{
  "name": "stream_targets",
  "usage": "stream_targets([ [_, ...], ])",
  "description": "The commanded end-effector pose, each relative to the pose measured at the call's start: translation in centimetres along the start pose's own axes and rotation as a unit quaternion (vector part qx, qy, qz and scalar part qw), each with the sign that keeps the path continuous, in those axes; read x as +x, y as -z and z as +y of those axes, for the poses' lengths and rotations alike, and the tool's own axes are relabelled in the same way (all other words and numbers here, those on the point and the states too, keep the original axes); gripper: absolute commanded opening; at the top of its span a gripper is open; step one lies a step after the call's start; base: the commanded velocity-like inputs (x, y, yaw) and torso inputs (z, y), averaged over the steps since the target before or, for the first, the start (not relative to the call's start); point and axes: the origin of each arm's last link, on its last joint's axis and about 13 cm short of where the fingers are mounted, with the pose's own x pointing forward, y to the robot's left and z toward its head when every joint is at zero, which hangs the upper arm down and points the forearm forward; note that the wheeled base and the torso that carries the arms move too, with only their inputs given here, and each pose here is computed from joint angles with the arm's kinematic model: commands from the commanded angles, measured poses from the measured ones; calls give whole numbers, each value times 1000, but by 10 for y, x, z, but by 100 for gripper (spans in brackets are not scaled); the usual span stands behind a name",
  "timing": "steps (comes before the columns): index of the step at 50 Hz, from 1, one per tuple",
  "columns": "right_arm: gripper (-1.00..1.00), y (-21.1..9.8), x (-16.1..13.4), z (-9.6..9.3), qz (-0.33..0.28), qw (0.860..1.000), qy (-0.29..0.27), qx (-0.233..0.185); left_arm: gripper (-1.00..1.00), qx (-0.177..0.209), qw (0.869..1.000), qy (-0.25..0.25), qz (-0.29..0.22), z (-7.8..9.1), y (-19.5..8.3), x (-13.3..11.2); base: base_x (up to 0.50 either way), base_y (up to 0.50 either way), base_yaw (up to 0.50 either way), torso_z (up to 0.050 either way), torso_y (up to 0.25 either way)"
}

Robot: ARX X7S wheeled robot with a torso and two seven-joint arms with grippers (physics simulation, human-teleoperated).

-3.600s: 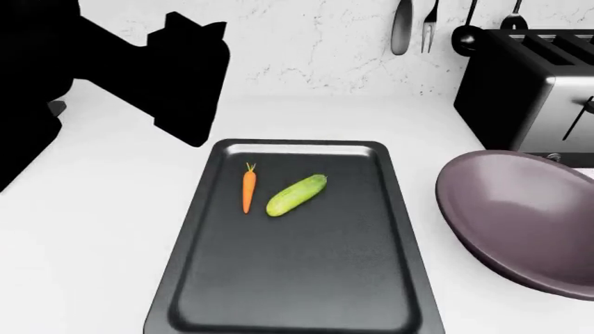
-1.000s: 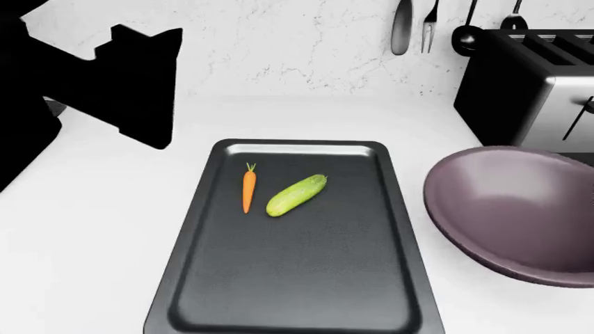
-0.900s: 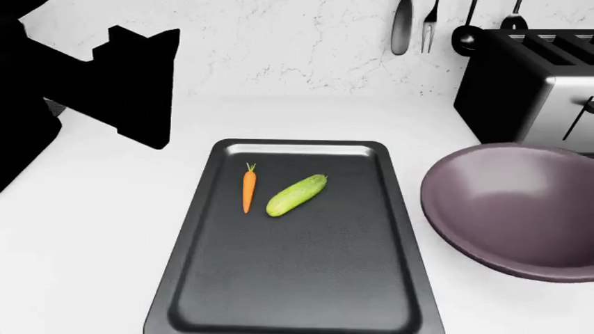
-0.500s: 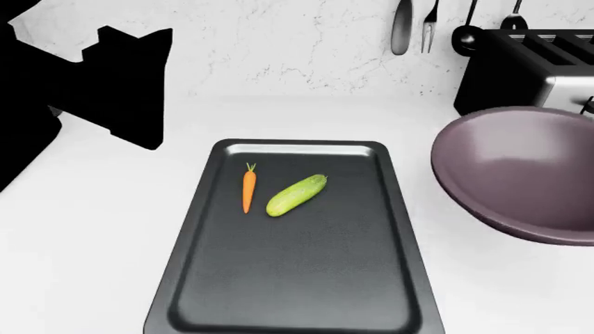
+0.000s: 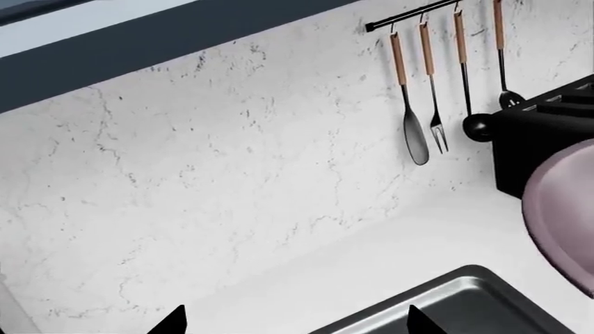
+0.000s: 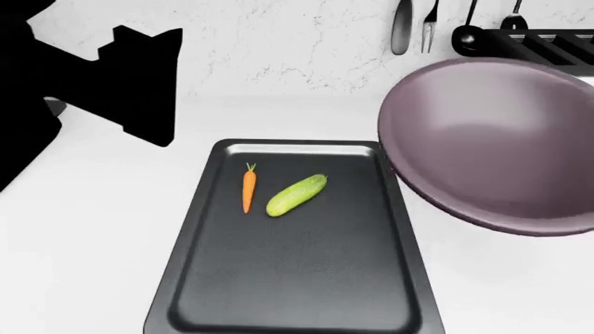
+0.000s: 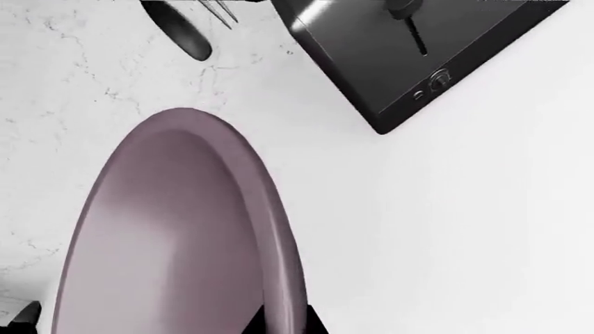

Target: Place the two vegetables and bowl onto the tray for setting up a vegetable dip station.

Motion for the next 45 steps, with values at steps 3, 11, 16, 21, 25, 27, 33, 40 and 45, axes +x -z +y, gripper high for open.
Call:
stream_targets([
  [3, -100, 34, -19, 30, 23, 994, -70, -81, 100, -3, 1000, -1, -3, 0, 0, 1, 0, 0, 0, 0, 0],
  [11, -100, 44, -17, 33, 32, 990, -96, -94, 100, 7, 1000, -19, -21, 1, -3, 2, 0, 0, 0, 0, 0],
  [16, -100, 51, -13, 33, 42, 988, -102, -104, 100, 7, 1000, -21, -22, 2, -2, 1, 0, 0, 0, 0, 2],
  [21, -100, 60, -13, 35, 54, 984, -118, -118, 100, 4, 1000, -21, -22, 4, 2, 2, 0, 0, 0, 0, 0],
  [25, -100, 63, -8, 43, 66, 981, -129, -130, 100, 0, 999, -24, -22, 5, 3, 0, 0, 0, 0, 0, 0],
  [27, -100, 64, -8, 47, 67, 980, -133, -133, 100, -1, 999, -26, -21, 5, 4, 0, 0, 0, 0, 0, 0],
  [33, -100, 60, 3, 64, 75, 974, -152, -147, 100, -1, 1000, -20, -16, 4, 8, 2, 0, 0, 0, 0, 0],
  [40, -100, 58, 17, 77, 87, 971, -159, -158, 100, -2, 1000, -22, -14, 4, 9, 0, 0, 0, 0, 0, 0],
  [45, -100, 59, 17, 76, 89, 970, -161, -158, 100, -5, 1000, -24, -13, 4, 10, -1, 0, 0, 0, 0, 0],
])
